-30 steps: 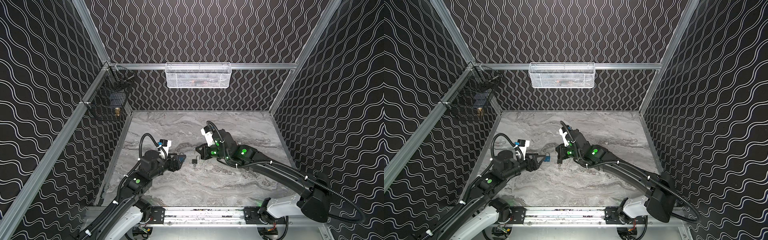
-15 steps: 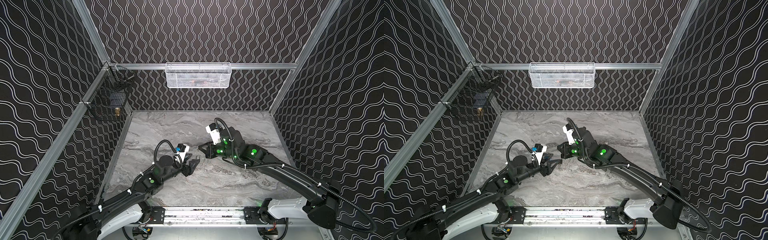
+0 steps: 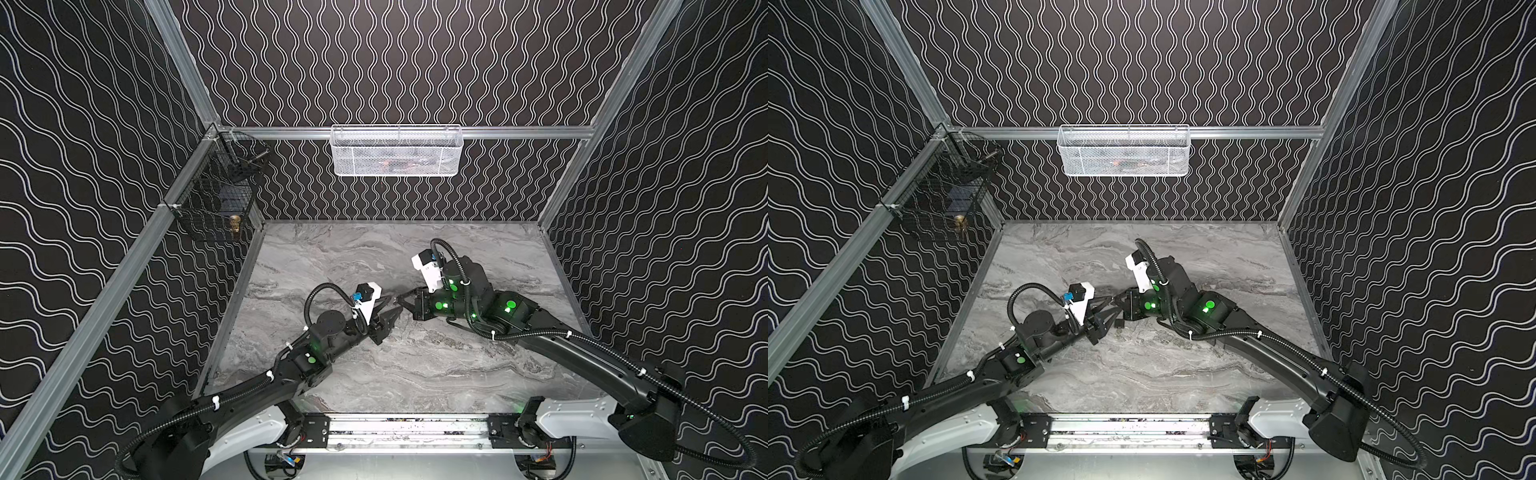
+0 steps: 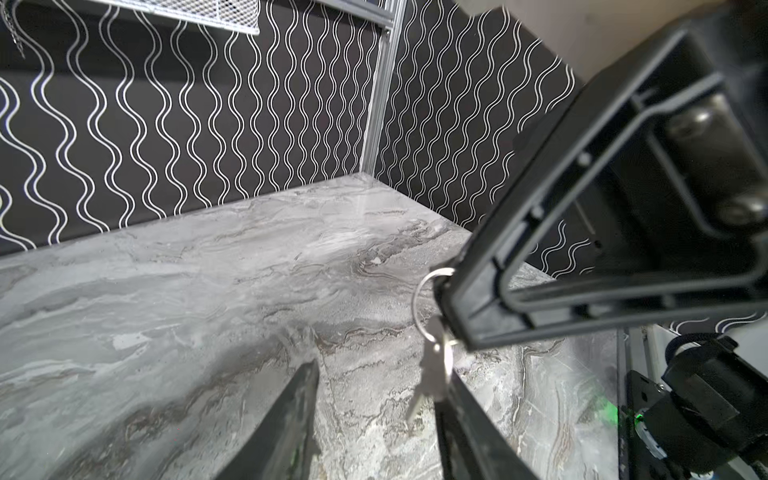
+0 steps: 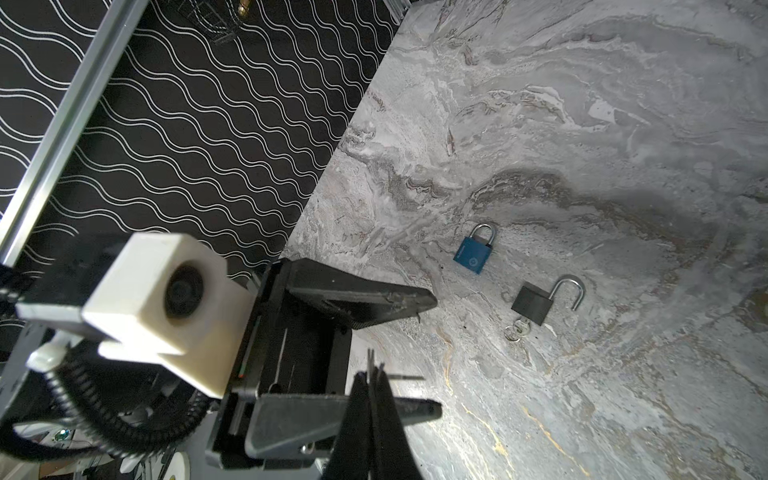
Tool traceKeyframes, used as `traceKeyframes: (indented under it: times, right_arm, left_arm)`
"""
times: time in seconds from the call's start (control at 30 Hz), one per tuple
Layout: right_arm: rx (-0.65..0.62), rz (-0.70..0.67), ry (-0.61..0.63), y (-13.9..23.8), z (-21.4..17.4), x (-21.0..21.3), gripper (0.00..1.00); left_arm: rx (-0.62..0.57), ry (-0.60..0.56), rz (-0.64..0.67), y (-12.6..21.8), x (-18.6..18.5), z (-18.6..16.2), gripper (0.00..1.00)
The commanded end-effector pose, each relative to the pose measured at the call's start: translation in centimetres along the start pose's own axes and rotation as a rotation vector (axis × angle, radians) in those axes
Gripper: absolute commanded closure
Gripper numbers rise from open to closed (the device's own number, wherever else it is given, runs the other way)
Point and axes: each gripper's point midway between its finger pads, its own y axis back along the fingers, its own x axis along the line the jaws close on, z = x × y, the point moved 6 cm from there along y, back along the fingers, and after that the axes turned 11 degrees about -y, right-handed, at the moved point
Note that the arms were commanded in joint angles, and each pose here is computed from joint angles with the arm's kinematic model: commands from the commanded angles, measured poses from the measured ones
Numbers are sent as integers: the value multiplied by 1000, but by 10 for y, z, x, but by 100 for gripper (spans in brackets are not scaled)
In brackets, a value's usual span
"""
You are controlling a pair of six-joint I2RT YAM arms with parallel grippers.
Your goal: Unlock with the key
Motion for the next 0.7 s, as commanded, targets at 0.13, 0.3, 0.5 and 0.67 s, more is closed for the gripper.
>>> traceKeyframes:
  times: [0.13, 0.3, 0.5, 0.67]
  right_arm:
    - [-21, 26, -3, 3, 3, 4, 100]
    - [-25, 22, -4, 3, 4, 4, 100]
    - [-35, 21, -5, 3, 5, 4, 100]
    - [-44, 18, -6, 3, 6, 4, 100]
  left_arm:
    - [-77, -56, -45, -1, -5, 12, 64]
    - [-83, -64, -75, -1, -9, 12, 73]
    - [-74, -64, -79, -1, -9, 10, 85]
    - [-65, -58, -77, -1, -9, 7, 94]
